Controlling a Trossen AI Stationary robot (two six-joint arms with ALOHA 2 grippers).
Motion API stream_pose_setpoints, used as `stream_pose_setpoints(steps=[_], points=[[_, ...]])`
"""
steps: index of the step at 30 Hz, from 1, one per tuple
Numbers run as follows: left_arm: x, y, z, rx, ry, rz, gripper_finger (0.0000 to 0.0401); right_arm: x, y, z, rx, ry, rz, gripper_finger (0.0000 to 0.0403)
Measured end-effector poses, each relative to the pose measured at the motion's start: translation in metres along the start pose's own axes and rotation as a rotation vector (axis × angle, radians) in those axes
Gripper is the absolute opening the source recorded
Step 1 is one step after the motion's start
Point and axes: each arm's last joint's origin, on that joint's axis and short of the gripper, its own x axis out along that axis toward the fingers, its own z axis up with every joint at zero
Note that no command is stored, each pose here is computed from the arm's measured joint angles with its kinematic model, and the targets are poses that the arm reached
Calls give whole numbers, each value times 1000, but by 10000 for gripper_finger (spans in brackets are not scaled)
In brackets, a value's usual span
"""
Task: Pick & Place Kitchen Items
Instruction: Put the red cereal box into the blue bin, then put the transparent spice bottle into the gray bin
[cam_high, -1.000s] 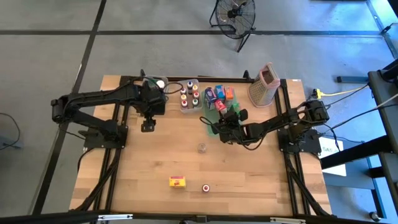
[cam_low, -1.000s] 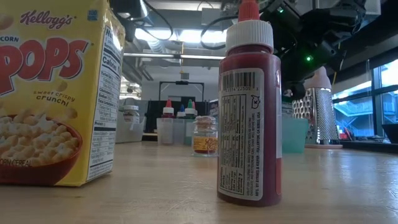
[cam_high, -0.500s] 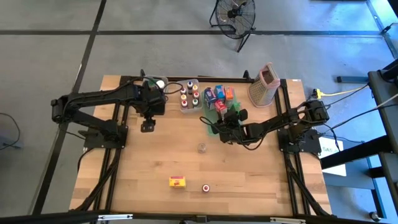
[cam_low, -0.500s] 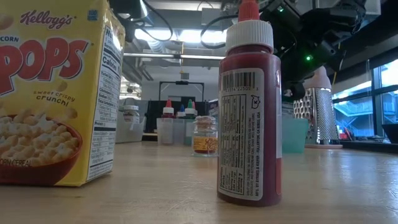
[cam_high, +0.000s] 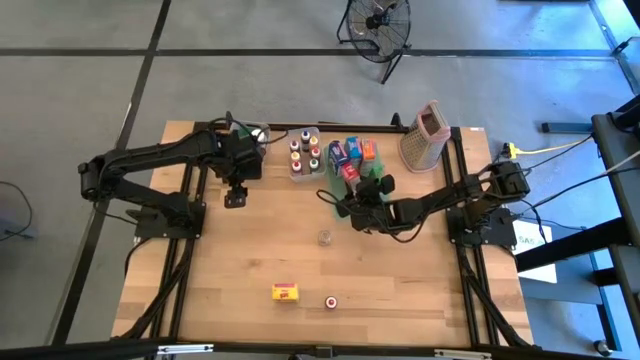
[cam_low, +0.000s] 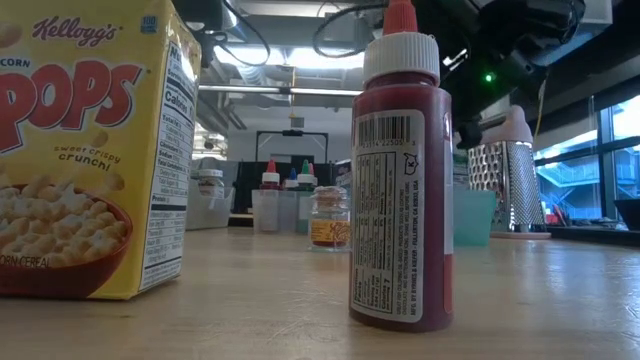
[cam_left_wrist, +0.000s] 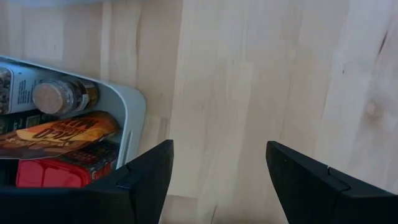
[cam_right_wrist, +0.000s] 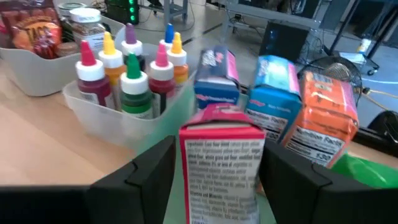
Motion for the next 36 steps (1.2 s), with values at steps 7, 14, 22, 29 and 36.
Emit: stream_pose_setpoints(steps=[7,14,22,29,36], points=[[0,0,0,0,-1,-1,251,-2,4,5,-39,-10,5,218],[0,-1,0,-34,-3,-14,251,-2,3,4,-57,-3,0,207],[0,-2,1,-50,-11,-46,251,-9,0,18,-47,-20,15,203],[0,-2,1,-69,-16,-70,251,-32,-10,54,-35,-99,55,202],[0,-3,1,-130,-15,-95,251,-67,-12,103,-72,-148,235,202]])
